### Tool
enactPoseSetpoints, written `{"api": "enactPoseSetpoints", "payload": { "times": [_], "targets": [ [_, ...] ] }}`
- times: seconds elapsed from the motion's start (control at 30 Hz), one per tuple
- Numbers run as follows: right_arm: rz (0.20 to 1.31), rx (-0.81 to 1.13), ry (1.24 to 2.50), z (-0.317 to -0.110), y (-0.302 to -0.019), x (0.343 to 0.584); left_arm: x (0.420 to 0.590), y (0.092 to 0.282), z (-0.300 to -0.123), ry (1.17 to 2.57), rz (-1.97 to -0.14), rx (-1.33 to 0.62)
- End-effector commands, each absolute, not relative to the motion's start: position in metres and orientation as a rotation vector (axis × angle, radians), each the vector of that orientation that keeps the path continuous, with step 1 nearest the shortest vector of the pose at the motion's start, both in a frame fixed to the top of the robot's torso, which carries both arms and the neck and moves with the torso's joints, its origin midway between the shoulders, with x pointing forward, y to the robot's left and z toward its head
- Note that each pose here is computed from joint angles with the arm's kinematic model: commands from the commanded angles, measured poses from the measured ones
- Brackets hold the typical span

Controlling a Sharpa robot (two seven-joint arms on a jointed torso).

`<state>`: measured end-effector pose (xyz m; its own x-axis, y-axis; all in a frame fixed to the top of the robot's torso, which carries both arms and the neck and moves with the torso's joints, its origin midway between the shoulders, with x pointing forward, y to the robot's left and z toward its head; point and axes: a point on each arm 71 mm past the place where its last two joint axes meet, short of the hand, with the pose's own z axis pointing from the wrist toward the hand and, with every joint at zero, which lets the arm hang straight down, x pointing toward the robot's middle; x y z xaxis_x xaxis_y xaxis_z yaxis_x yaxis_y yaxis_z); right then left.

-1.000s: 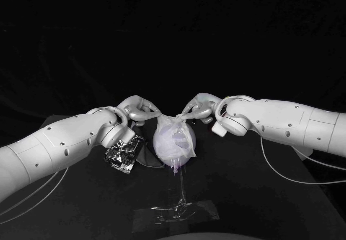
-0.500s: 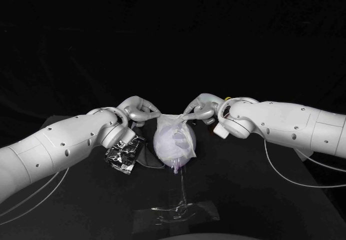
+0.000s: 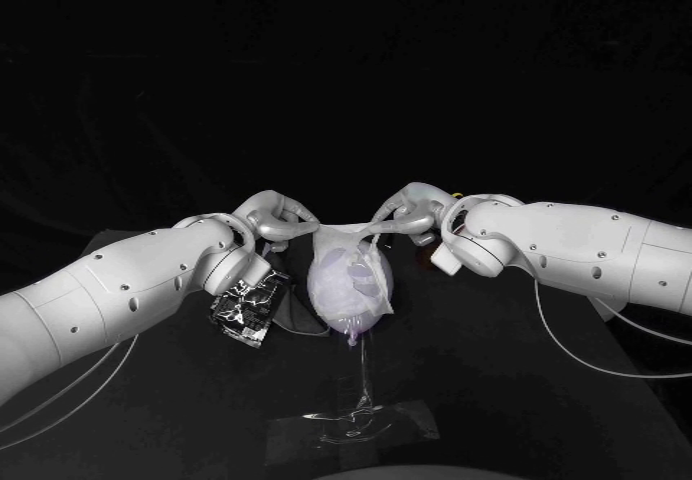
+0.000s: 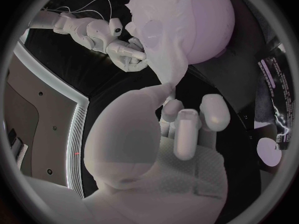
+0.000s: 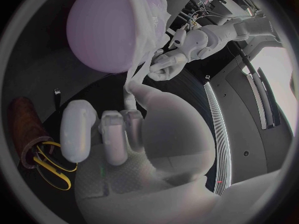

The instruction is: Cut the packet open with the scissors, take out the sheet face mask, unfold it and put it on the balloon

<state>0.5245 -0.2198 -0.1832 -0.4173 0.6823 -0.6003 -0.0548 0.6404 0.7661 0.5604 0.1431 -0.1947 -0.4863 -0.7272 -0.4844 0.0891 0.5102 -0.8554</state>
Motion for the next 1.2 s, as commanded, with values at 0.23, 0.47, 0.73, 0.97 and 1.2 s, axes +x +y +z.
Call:
{"api": "enactPoseSetpoints", "payload": {
  "times": [0.23, 0.47, 0.73, 0.97, 1.2],
  "targets": [
    [0.878, 0.517, 1.85, -0.185, -0.223, 0.527, 0.562, 0.144, -0.192, 1.791, -1.099, -0.556],
    [0.859, 0.513, 1.855, -0.186, -0.223, 0.529, 0.562, 0.143, -0.194, 1.823, -1.092, -0.554],
    [0.816, 0.482, 1.875, -0.188, -0.222, 0.533, 0.562, 0.142, -0.197, 1.861, -1.051, -0.551],
    [0.754, 0.452, 1.864, -0.188, -0.223, 0.535, 0.564, 0.143, -0.199, 1.881, -0.992, -0.563],
    [0.744, 0.397, 1.794, -0.182, -0.221, 0.535, 0.568, 0.145, -0.201, 1.884, -0.94, -0.594]
  ]
}}
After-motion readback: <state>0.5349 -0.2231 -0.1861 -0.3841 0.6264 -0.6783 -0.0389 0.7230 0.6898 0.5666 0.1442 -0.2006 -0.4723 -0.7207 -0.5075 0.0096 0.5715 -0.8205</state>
